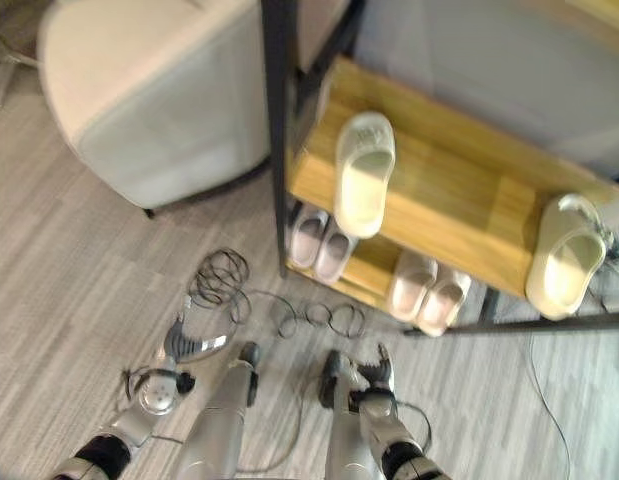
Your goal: Arrange the slippers neatly on the shoe rack.
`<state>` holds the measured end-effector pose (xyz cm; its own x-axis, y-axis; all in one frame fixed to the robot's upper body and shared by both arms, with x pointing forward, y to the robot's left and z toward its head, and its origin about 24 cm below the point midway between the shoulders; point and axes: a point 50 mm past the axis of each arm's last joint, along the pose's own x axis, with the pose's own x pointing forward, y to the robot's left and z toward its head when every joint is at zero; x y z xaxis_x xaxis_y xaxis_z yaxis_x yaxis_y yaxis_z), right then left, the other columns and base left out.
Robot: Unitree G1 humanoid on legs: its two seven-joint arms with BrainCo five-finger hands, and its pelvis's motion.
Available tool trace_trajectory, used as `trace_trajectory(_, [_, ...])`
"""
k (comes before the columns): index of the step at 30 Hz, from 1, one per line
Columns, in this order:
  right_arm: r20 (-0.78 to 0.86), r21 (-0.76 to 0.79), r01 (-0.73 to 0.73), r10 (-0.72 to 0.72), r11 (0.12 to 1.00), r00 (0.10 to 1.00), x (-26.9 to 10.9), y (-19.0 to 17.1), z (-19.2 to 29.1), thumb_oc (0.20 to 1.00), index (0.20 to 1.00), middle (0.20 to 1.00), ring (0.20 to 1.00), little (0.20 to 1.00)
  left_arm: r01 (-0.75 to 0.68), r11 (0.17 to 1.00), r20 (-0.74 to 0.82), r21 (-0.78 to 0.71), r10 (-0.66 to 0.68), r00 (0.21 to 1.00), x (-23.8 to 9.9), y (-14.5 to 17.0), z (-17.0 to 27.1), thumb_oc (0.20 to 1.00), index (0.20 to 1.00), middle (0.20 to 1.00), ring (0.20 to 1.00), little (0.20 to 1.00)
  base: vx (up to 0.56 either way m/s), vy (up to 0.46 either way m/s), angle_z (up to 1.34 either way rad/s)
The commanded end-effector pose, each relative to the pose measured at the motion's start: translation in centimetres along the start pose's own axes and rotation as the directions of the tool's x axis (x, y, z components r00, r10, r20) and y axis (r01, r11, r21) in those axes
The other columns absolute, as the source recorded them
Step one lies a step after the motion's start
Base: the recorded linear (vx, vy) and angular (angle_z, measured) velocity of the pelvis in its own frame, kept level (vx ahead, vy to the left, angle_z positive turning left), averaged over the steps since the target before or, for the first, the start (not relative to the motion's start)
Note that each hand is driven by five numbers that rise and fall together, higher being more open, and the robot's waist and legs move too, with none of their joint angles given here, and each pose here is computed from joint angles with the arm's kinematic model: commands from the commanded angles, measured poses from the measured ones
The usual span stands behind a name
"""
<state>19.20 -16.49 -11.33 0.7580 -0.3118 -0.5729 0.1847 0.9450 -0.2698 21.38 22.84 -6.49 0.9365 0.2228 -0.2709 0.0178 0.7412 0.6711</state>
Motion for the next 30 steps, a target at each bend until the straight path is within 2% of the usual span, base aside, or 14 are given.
trace_trajectory(1, [-0.037, -0.097, 0.022, -0.025, 0.995, 0.999, 0.2, -1.9, -1.5, 1.000, 1.000, 1.000, 1.000, 1.000, 0.014, 1.000, 0.092, 0.021, -0.016, 0.996, -1.0, 1.4, 0.1, 1.000, 1.000, 1.000, 1.000, 1.000, 0.03, 0.011, 0.03])
trace_trajectory(3, [-0.086, -0.184, 0.030, -0.047, 0.982, 0.995, -0.2, -2.5, -3.2, 1.000, 1.000, 1.000, 1.000, 1.000, 0.055, 0.998, 0.116, 0.024, -0.057, 0.992, -1.7, 0.4, 0.6, 1.000, 1.000, 1.000, 1.000, 1.000, 0.07, -0.010, 0.11])
trace_trajectory(7, [-0.149, -0.241, 0.011, -0.048, 0.971, 0.988, -0.7, -2.5, -4.7, 1.000, 1.000, 1.000, 1.000, 1.000, 0.104, 0.994, 0.105, 0.033, -0.107, 0.989, -1.6, -0.6, 0.7, 1.000, 1.000, 1.000, 1.000, 1.000, 0.06, 0.009, 0.10])
trace_trajectory(10, [-0.209, -0.284, -0.023, -0.038, 0.958, 0.977, -1.4, -2.4, -6.2, 1.000, 1.000, 1.000, 1.000, 1.000, 0.164, 0.972, 0.085, 0.167, -0.180, 0.980, -1.4, -2.1, 0.2, 1.000, 1.000, 1.000, 1.000, 1.000, 0.10, 0.003, -0.03])
trace_trajectory(11, [-0.242, -0.293, -0.032, -0.042, 0.956, 0.969, -1.6, -2.8, -7.0, 1.000, 1.000, 1.000, 1.000, 1.000, 0.235, 0.936, 0.049, 0.260, -0.256, 0.965, -2.4, -2.1, -1.7, 1.000, 1.000, 1.000, 1.000, 1.000, 0.10, 0.031, -0.08])
trace_trajectory(13, [-0.250, -0.310, -0.037, -0.044, 0.950, 0.967, -1.7, -3.7, -7.4, 1.000, 1.000, 1.000, 1.000, 1.000, 0.250, 0.915, -0.037, 0.316, -0.251, 0.967, -3.4, 0.8, -4.6, 1.000, 1.000, 1.000, 1.000, 1.000, 0.07, 0.047, -0.18])
trace_trajectory(15, [-0.247, -0.322, -0.039, -0.044, 0.946, 0.968, -1.8, -4.0, -7.6, 1.000, 1.000, 1.000, 1.000, 1.000, 0.267, 0.903, -0.080, 0.336, -0.255, 0.964, -3.9, 1.4, -5.8, 1.000, 1.000, 1.000, 1.000, 1.000, 0.04, 0.025, -0.19])
trace_trajectory(16, [-0.274, -0.353, -0.055, -0.047, 0.934, 0.961, -2.2, -4.9, -8.5, 1.000, 1.000, 1.000, 1.000, 1.000, 0.276, 0.890, -0.151, 0.362, -0.237, 0.960, -4.5, 3.0, -7.4, 1.000, 1.000, 1.000, 1.000, 1.000, 0.02, 0.003, -0.14])
trace_trajectory(17, [-0.275, -0.354, -0.056, -0.046, 0.934, 0.960, -2.2, -4.9, -8.5, 1.000, 1.000, 1.000, 1.000, 1.000, 0.277, 0.890, -0.152, 0.362, -0.237, 0.960, -4.6, 3.0, -7.5, 1.000, 1.000, 1.000, 1.000, 1.000, 0.01, 0.001, -0.14])
trace_trajectory(19, [-0.284, -0.364, -0.066, -0.043, 0.929, 0.958, -2.2, -5.4, -8.7, 1.000, 1.000, 1.000, 1.000, 1.000, 0.327, 0.840, -0.256, 0.433, -0.233, 0.938, -5.7, 3.4, -9.7, 1.000, 1.000, 1.000, 1.000, 1.000, 0.02, -0.010, -0.12])
trace_trajectory(20, [-0.303, -0.368, -0.091, -0.027, 0.925, 0.953, -2.5, -5.5, -9.2, 1.000, 1.000, 1.000, 1.000, 1.000, 0.361, 0.813, -0.406, 0.457, -0.171, 0.898, -6.9, 4.3, -12.4, 1.000, 1.000, 1.000, 1.000, 1.000, 0.04, -0.013, -0.10])
trace_trajectory(26, [-0.310, -0.389, -0.108, -0.020, 0.915, 0.950, -2.6, -5.9, -9.3, 1.000, 1.000, 1.000, 1.000, 1.000, 0.341, 0.810, -0.506, 0.476, -0.065, 0.860, -7.5, 5.2, -14.2, 1.000, 1.000, 1.000, 1.000, 1.000, 0.01, -0.005, -0.07])
trace_trajectory(30, [-0.295, -0.366, -0.099, -0.015, 0.925, 0.955, -2.7, -5.7, -9.2, 1.000, 1.000, 1.000, 1.000, 1.000, 0.173, 0.867, -0.461, 0.467, 0.072, 0.884, -5.8, 7.1, -13.3, 1.000, 1.000, 1.000, 1.000, 1.000, 0.01, -0.023, -0.08])
